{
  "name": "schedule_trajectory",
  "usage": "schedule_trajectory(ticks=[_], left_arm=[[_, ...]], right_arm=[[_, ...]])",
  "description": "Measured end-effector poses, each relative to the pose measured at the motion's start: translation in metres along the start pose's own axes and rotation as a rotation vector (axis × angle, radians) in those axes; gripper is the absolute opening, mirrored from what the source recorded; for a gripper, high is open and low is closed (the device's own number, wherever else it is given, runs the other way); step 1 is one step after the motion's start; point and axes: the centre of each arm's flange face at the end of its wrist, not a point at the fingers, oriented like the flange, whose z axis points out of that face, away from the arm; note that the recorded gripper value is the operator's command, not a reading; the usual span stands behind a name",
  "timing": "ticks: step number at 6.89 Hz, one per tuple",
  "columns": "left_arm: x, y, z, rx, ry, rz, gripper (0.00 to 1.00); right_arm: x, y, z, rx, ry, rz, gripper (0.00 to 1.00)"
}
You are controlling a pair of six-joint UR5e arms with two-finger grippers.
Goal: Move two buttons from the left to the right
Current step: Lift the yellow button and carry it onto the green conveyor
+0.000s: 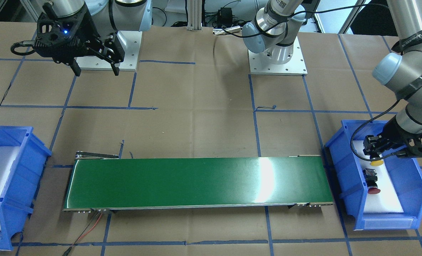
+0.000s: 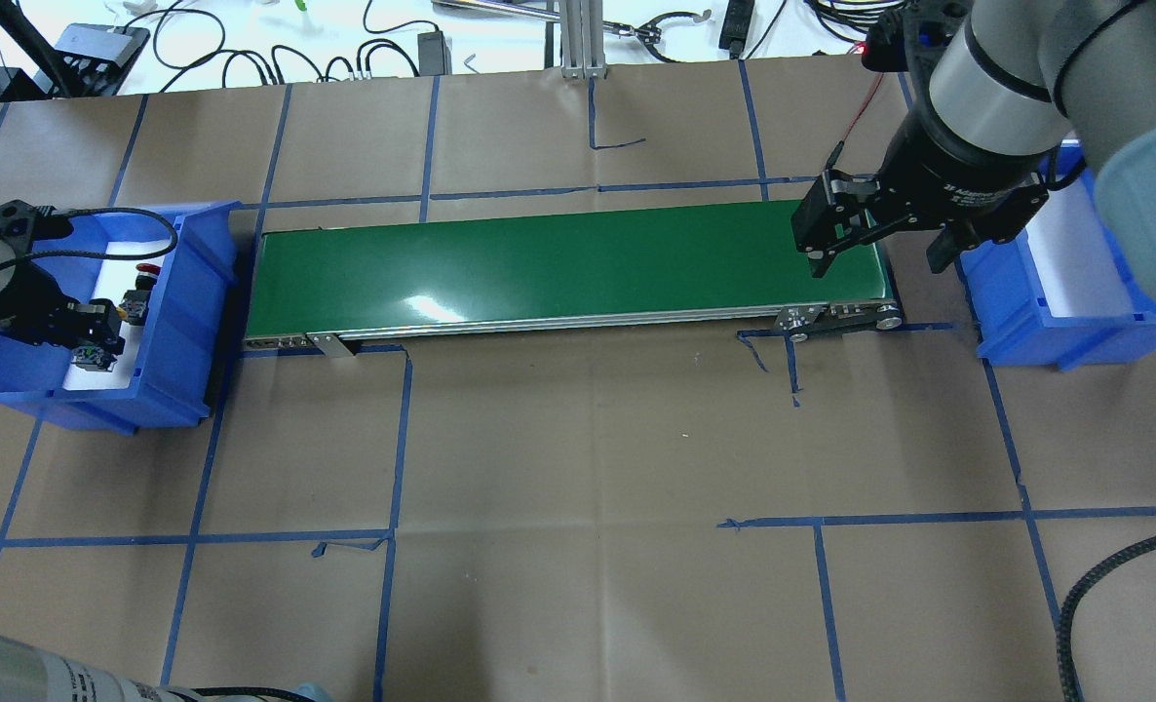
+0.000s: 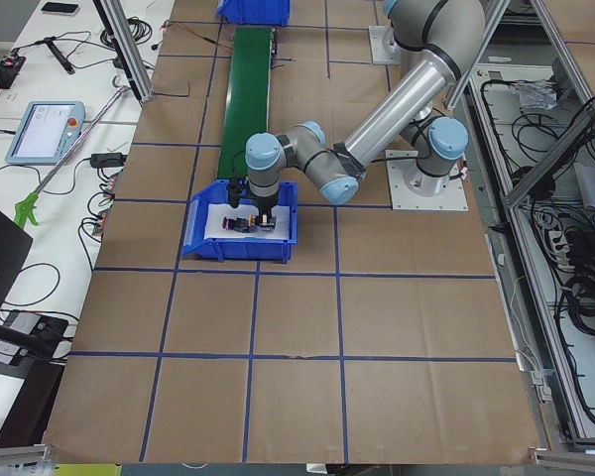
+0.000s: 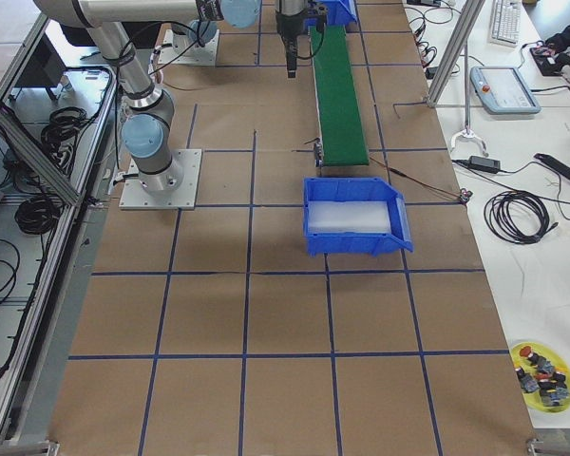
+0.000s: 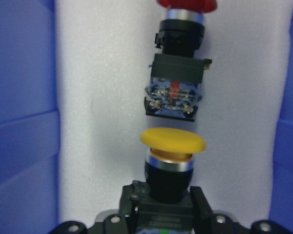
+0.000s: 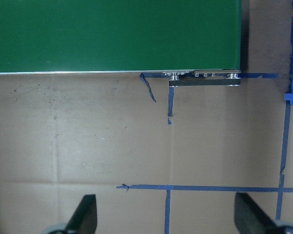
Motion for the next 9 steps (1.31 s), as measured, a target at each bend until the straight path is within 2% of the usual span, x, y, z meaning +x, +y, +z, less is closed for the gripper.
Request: schedule_trajectory(ticks=[2, 4, 6, 9], left_arm=[[-0.002, -0.004, -0.069, -0.034, 0.018, 0.002, 0.03], [0.006, -0.009, -0.114, -0.060, 0.033, 0.006, 0.03], [0.053, -0.025, -0.129, -0.056, 0.026, 0.013, 0.03], [0.180, -0.045, -0.128, -0.050, 0.020, -0.039, 0.03]], right_arm=[[0.000, 0.000, 0.000, 0.000, 0.000, 0.000, 1.00], [0.000, 0.000, 0.000, 0.000, 0.000, 0.000, 1.00], [0.000, 0.000, 0.000, 0.000, 0.000, 0.000, 1.00], [0.000, 0.000, 0.000, 0.000, 0.000, 0.000, 1.00]])
